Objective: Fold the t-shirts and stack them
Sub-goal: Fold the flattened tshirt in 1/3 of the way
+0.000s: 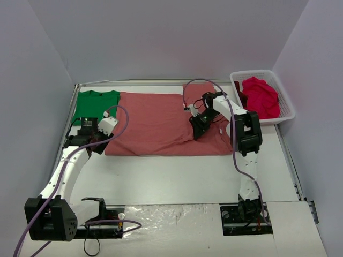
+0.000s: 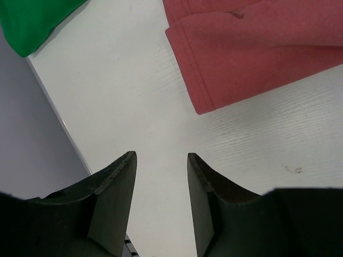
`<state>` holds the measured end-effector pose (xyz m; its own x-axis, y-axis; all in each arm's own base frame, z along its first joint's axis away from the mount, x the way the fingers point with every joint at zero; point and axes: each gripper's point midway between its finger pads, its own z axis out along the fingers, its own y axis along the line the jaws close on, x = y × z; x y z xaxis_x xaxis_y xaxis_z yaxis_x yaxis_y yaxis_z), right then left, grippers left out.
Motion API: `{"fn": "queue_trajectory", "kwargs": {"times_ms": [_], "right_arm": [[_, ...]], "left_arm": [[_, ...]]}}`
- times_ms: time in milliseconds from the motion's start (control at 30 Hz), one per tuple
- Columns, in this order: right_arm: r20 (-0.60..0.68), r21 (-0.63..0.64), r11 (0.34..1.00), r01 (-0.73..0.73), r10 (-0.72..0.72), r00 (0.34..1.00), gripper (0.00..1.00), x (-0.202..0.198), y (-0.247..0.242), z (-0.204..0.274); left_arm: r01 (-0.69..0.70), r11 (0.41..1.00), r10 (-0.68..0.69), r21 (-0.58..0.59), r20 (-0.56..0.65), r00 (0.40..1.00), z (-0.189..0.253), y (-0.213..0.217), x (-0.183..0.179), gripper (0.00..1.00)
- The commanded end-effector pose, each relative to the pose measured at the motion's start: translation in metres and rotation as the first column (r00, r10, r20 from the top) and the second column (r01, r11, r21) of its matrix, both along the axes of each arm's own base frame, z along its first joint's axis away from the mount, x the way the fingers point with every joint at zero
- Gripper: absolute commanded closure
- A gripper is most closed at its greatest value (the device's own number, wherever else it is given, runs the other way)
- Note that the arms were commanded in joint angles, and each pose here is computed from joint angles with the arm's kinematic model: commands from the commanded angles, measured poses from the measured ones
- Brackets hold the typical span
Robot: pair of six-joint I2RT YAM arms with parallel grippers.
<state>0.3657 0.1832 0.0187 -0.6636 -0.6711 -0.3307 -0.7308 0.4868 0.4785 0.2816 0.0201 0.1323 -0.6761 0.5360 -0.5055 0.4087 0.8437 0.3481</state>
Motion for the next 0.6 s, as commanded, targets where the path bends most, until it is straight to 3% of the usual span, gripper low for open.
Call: {"fn": "queue_trajectory", "kwargs": {"times_ms": [0, 200, 567], "right_arm": [[0.026, -0.121, 0.993, -0.011, 0.014, 1.000, 0.80, -0.006, -0.013, -0.002], [0.084, -0.172, 0.985, -0.010, 0.025, 0.996, 0.96, 0.005, -0.008, 0.004], [0.242, -0.335, 0.941, -0.057, 0.144, 0.959, 0.99, 0.023, 0.010, 0.029]], "left_arm": [[-0.013, 1.000, 0.013, -0.006, 0.002, 1.000, 0.000, 0.002, 0.000, 0.59], [-0.014, 1.000, 0.014, -0.006, 0.005, 1.000, 0.001, 0.003, -0.001, 0.58], [-0.012, 1.000, 0.012, -0.005, -0.003, 1.000, -0.002, 0.003, -0.001, 0.58]]}}
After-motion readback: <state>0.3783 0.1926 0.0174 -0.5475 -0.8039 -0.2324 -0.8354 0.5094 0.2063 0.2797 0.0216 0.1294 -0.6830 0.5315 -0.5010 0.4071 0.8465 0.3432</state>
